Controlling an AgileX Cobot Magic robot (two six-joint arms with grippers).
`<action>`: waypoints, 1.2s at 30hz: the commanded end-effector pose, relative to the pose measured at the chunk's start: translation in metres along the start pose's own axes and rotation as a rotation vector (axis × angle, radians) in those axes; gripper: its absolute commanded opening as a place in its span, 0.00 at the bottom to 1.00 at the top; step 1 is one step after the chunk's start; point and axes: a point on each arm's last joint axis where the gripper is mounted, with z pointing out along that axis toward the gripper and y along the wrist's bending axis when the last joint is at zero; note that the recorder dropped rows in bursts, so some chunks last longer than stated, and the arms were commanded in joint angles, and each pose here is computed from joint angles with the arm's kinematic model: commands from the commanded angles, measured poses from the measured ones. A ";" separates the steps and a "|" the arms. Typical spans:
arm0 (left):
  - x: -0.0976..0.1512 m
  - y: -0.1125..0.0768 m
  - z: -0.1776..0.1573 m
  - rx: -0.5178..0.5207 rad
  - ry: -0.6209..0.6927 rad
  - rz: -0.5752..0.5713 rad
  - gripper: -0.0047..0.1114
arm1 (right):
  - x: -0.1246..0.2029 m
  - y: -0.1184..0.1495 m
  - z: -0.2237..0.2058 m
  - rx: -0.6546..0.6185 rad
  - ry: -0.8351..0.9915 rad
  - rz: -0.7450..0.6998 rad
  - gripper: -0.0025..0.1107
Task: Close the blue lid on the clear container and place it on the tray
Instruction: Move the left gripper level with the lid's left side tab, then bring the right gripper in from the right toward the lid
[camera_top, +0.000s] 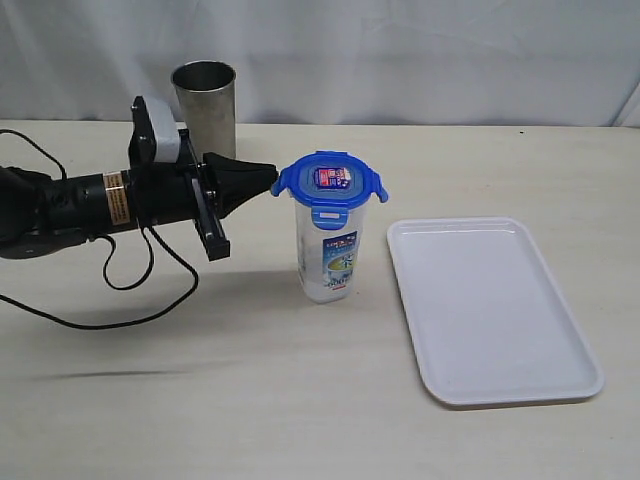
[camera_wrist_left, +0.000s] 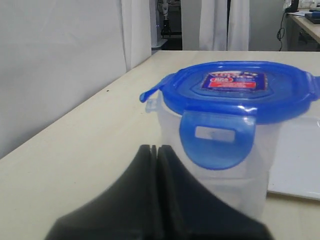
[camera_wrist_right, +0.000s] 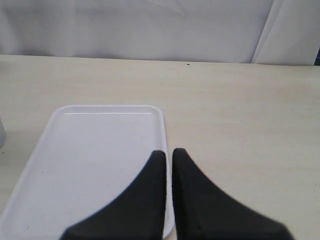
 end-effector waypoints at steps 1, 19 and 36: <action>0.001 -0.005 0.000 0.050 0.005 0.016 0.04 | 0.001 0.000 0.000 0.006 0.001 0.007 0.06; 0.001 -0.005 0.000 0.053 0.006 0.017 0.04 | -0.028 0.000 -0.005 -0.018 -0.328 0.161 0.06; 0.001 -0.004 0.000 0.042 0.002 0.012 0.04 | -0.098 -0.007 -0.026 -0.079 -0.495 0.470 0.06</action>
